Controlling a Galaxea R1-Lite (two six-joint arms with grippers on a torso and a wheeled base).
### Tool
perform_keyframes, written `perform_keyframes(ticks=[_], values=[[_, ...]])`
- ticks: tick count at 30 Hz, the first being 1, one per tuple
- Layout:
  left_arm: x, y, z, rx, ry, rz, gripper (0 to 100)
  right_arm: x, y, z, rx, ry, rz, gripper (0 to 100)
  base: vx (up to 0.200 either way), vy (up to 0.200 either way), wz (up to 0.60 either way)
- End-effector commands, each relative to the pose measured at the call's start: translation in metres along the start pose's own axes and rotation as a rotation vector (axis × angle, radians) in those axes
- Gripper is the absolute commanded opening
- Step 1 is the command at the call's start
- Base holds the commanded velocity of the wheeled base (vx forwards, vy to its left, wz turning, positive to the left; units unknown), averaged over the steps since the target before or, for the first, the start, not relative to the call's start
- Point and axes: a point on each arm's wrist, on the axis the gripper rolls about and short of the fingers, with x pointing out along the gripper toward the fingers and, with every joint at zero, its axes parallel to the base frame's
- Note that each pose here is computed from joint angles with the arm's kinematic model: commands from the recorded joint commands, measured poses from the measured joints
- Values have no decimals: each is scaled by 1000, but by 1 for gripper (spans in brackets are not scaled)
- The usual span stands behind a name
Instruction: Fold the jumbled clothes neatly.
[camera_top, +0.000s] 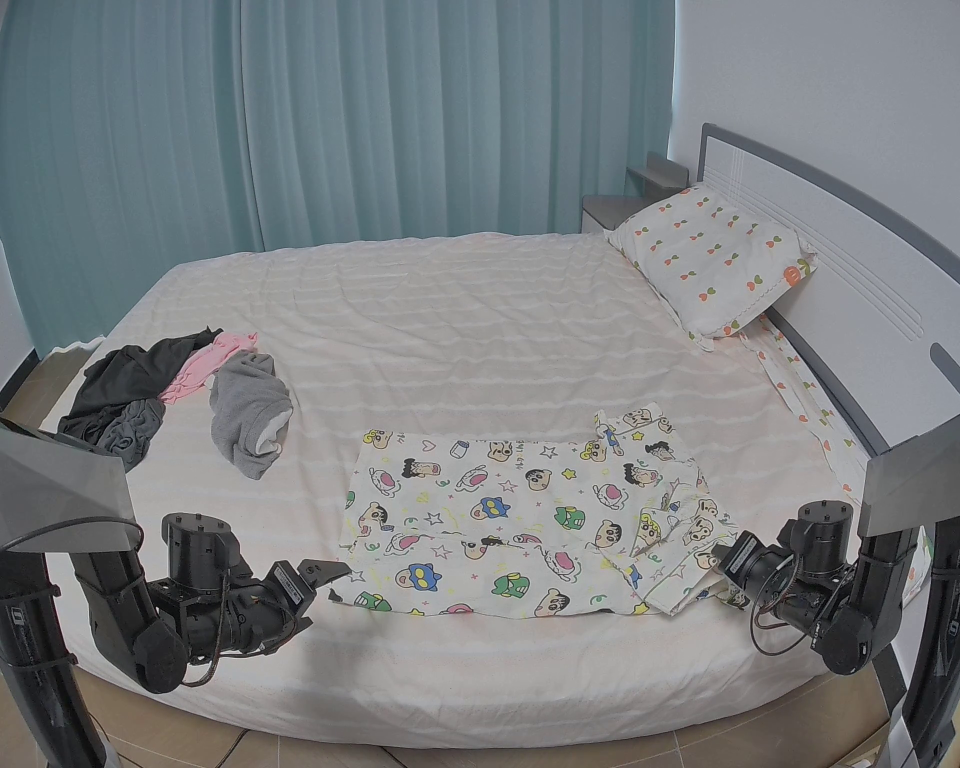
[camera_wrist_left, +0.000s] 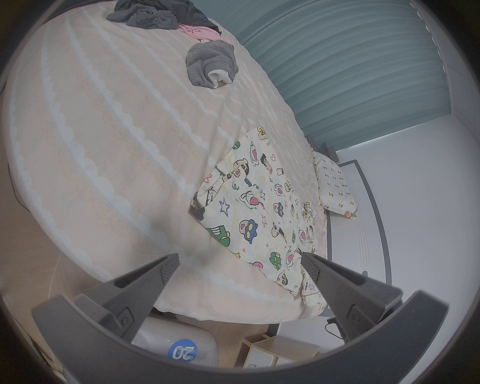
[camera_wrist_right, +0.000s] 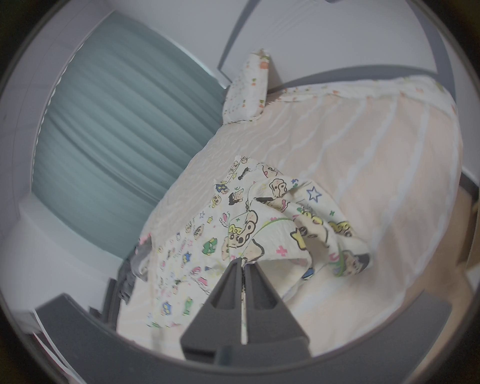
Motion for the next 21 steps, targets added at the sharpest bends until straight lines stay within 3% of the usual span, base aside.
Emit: perform_keyframes(ticks=[1,10,11,17,21], values=[[0,0,0,0,0,0,100,-7,-5,-7,-54,-1,-61,0,0,0,0],[0,0,0,0,0,0,100,0,-18,-22,-66,56,-123,0,0,0,0],[0,0,0,0,0,0,100,0,-19,-23,-67,63,-129,100,0,0,0],[0,0,0,0,0,0,100,-17,-19,-23,-66,78,-142,100,0,0,0],[0,0,0,0,0,0,100,-38,-5,-14,-64,52,-81,100,0,0,0]])
